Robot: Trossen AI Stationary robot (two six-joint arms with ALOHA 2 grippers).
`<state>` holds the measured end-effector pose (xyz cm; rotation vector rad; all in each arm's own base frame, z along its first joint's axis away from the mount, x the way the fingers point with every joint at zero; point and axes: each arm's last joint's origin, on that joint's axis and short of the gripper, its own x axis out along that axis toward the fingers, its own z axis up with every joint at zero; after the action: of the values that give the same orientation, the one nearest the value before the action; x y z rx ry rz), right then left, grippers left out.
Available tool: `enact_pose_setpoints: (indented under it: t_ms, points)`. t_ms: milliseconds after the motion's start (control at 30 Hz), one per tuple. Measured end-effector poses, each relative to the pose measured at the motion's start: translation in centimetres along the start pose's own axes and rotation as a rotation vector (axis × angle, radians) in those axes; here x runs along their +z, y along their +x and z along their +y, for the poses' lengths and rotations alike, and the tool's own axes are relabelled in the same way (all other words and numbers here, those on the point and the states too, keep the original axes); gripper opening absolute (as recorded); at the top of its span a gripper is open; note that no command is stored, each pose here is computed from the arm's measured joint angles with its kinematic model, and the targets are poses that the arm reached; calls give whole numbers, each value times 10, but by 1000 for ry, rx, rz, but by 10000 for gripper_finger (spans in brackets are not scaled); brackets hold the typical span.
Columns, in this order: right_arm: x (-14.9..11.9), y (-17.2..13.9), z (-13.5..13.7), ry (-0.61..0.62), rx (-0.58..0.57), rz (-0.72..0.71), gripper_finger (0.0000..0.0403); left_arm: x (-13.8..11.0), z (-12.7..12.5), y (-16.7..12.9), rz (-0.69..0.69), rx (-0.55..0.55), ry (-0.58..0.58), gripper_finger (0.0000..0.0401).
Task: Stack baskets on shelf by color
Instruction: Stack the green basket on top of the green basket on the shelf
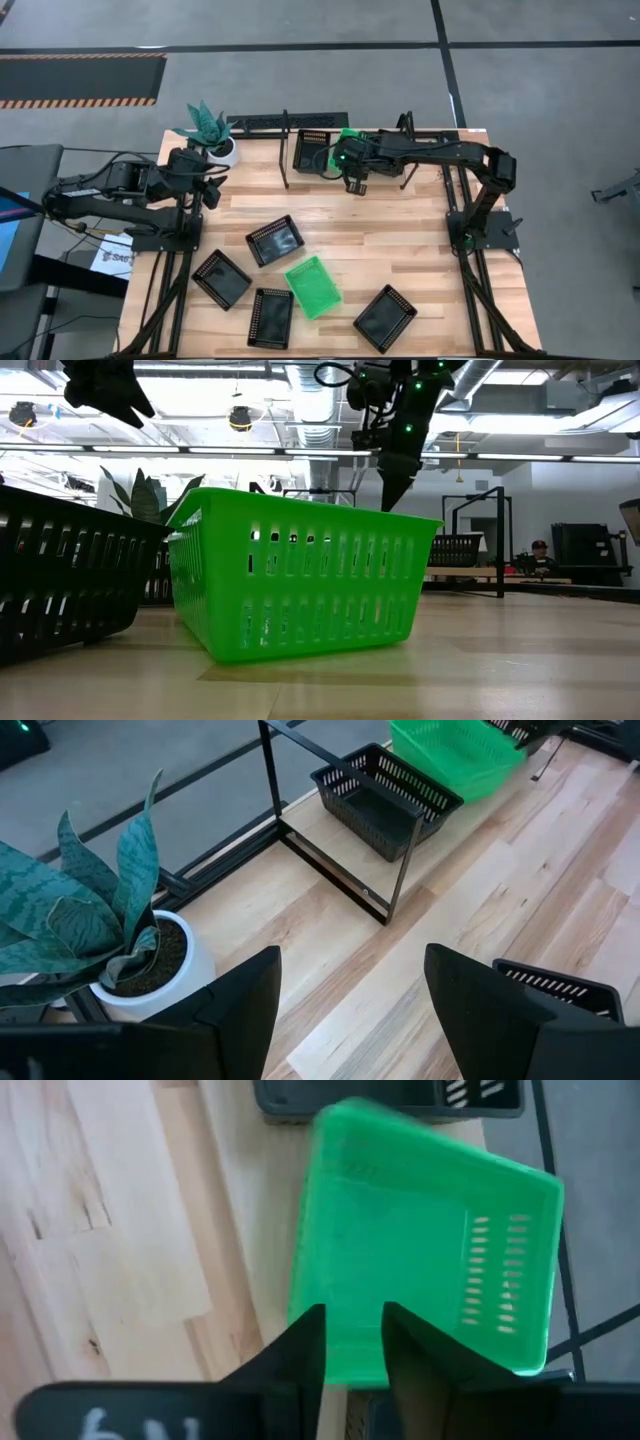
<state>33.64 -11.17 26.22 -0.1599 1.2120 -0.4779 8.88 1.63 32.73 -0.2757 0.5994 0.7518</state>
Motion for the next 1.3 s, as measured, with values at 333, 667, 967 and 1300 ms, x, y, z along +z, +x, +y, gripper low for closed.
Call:
enact_pose_setpoints:
  t_ms: [333, 667, 967, 1300]
  points:
    - [3, 0, 1, -6, 60, -36, 189, 0, 0, 0, 0, 0, -1, 236]
    - [4, 1, 2, -3, 83, -60, 199, 0, 0, 0, 0, 0, -2, 236]
    - [6, 22, 8, -19, 113, -19, 201, 0, 0, 0, 0, 0, -5, 236]
    - [6, 38, 8, -49, 106, 12, 159, 0, 0, 0, 1, 0, -1, 236]
